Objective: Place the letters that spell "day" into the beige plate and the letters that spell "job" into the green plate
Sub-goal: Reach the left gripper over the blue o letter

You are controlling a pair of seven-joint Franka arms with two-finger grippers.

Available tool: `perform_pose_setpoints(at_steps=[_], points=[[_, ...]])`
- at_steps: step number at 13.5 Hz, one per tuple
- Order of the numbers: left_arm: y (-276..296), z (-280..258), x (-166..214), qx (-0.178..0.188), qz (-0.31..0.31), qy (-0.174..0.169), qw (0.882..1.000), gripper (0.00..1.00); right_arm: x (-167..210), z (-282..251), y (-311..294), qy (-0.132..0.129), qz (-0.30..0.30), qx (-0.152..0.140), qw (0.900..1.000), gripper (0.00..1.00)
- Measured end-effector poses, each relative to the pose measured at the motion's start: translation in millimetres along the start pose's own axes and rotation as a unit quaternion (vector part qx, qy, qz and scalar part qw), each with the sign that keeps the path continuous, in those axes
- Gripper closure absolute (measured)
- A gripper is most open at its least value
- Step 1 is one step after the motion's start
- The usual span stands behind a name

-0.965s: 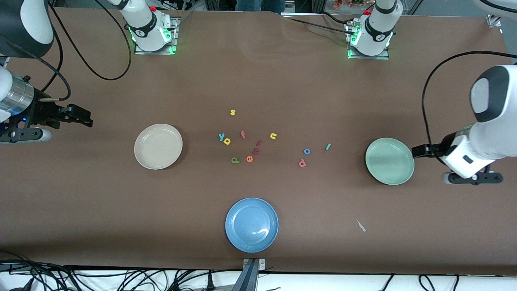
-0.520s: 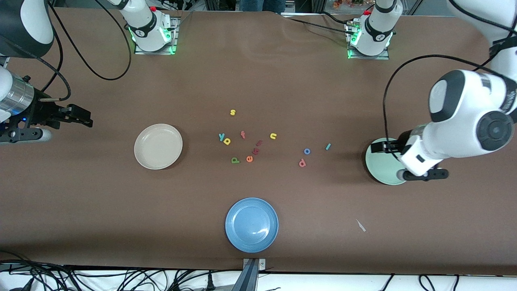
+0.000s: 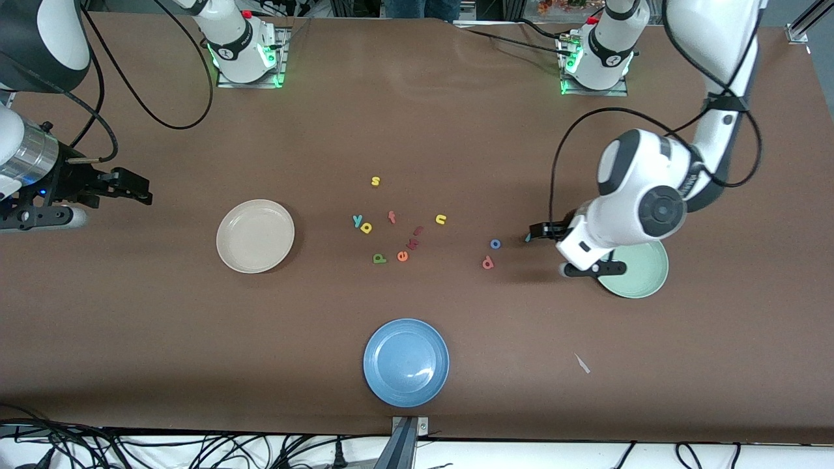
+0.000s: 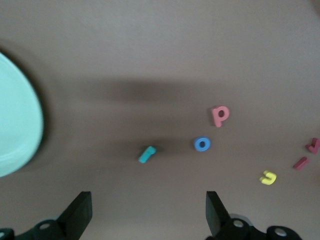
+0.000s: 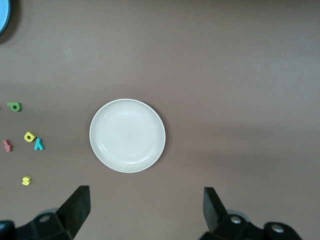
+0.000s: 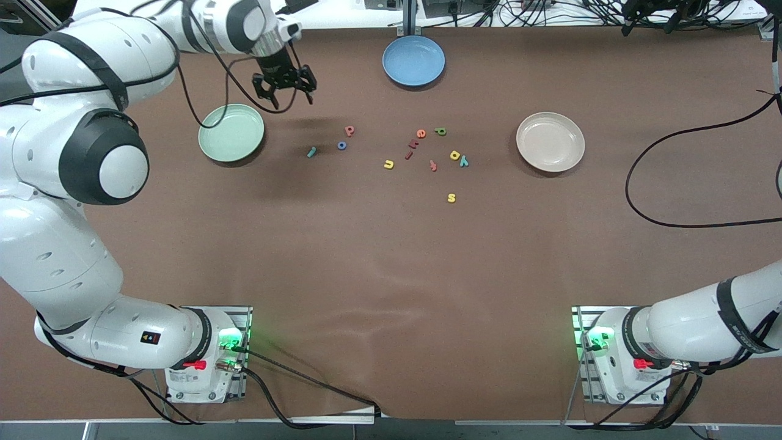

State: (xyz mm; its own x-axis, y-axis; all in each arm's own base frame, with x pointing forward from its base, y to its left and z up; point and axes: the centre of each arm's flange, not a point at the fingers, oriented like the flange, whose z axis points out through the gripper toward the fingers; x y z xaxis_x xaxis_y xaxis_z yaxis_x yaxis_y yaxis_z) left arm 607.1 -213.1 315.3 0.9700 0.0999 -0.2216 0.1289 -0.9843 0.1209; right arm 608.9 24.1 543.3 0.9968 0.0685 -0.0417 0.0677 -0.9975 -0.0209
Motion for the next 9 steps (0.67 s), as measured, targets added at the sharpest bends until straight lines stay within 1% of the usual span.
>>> perform_pose_setpoints(at_steps=[3, 4, 7, 8, 9], points=[[39.8, 53.3, -23.0, -0.019, -0.036, 0.035, 0.999, 0.00, 0.0, 0.0, -0.2, 0.000, 0.000, 0.000, 1.000, 0.00], [52.5, 73.9, -30.8, -0.021, -0.045, 0.040, 0.998, 0.00, 0.0, 0.0, -0.1, 0.000, 0.000, 0.000, 1.000, 0.00], [69.6, 127.0, -37.1, -0.023, -0.057, 0.041, 0.997, 0.02, 0.1, -0.1, -0.3, 0.000, 0.000, 0.000, 1.000, 0.00], [69.1, 138.6, -36.2, -0.022, -0.057, 0.039, 0.997, 0.04, 0.1, -0.1, -0.3, 0.000, 0.000, 0.000, 1.000, 0.00], [68.9, 146.4, -36.2, -0.017, -0.052, 0.039, 0.998, 0.04, 0.1, -0.1, -0.2, 0.000, 0.000, 0.000, 1.000, 0.00]])
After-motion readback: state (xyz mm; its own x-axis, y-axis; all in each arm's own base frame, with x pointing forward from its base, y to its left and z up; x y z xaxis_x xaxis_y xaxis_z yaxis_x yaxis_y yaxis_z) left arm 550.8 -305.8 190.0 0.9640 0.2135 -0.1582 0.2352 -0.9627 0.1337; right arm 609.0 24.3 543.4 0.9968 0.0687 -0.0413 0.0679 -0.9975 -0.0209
